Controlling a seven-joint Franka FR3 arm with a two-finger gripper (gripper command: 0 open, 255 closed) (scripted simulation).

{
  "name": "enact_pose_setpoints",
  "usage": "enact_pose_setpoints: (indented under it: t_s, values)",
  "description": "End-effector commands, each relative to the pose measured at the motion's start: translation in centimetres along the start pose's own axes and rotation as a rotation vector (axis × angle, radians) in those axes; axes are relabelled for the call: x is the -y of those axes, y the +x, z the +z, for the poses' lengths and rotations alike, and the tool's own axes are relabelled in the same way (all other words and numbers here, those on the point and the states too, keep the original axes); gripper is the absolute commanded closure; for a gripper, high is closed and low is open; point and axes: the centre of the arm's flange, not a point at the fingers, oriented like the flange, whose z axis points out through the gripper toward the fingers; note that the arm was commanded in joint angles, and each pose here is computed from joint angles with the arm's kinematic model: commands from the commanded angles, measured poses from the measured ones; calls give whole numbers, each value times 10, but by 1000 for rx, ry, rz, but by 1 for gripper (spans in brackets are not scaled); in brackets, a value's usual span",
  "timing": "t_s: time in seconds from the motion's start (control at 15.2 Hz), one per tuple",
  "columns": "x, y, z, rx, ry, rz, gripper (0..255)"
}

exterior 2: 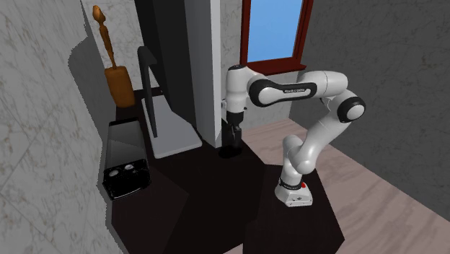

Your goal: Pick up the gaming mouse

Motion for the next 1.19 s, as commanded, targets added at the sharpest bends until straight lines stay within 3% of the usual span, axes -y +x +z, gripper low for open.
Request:
enact_pose_setpoints:
  t_s: [0.0,0.59,0.66,1.12]
  values:
    - [11,7,-4,0,10,-66,0]
    - [8,5,36,0,10,-66,0]
    - [7,5,36,0,10,-66,255]
    - [8,6,35,0,10,-66,255]
